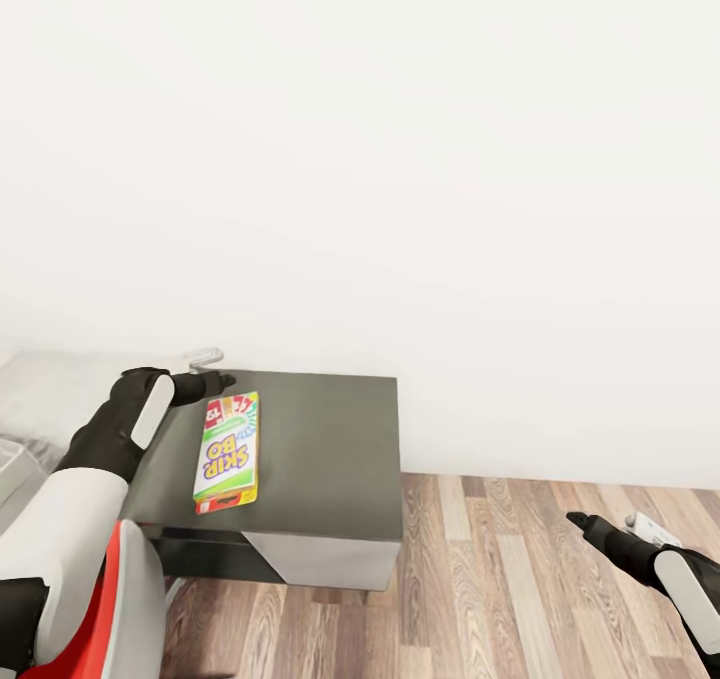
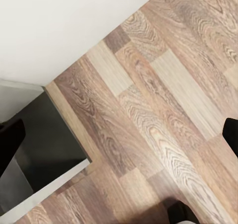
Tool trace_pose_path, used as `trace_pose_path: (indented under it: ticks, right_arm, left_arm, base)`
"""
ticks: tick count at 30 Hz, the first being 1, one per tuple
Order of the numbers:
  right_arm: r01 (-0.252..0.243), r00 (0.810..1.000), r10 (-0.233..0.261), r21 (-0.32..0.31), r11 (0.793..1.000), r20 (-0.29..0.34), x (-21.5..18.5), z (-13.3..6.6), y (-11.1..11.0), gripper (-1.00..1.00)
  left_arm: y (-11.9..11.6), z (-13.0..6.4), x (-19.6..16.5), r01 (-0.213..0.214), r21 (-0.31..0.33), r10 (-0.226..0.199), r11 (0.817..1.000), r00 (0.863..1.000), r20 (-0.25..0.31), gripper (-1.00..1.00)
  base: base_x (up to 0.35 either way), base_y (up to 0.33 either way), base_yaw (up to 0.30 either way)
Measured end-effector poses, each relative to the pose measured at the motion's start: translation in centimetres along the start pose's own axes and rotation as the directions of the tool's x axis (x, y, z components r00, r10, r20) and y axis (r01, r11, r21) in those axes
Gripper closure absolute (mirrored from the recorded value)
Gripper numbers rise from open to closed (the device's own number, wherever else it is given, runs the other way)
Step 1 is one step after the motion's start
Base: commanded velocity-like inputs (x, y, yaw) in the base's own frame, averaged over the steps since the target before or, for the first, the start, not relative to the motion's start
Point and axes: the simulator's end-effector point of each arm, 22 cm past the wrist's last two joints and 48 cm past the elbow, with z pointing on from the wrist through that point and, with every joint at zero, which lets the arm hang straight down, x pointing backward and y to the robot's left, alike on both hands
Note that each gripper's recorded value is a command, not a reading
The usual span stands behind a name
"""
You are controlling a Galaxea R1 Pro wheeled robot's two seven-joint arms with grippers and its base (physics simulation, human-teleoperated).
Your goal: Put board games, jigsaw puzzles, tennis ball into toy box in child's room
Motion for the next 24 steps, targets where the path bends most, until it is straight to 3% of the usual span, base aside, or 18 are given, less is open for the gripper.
trace_pose_path:
  ticks: [9,24]
  right_arm:
    - [0.013,1.000,-0.013,-0.003,1.000,-0.007,0.4,0.1,0.3,-1.00]
    - [0.034,0.999,-0.034,-0.003,0.999,-0.024,1.2,0.3,0.6,-1.00]
  left_arm:
    - [-0.1,0.0,0.0,0.000,0.001,0.000,1.000,1.000,0.000,-1.00]
    - [-0.1,0.0,0.0,0.000,0.002,0.000,1.000,1.000,-0.001,-1.00]
  base:
    - [0.055,-0.057,0.028]
    - [0.011,-0.012,0.217]
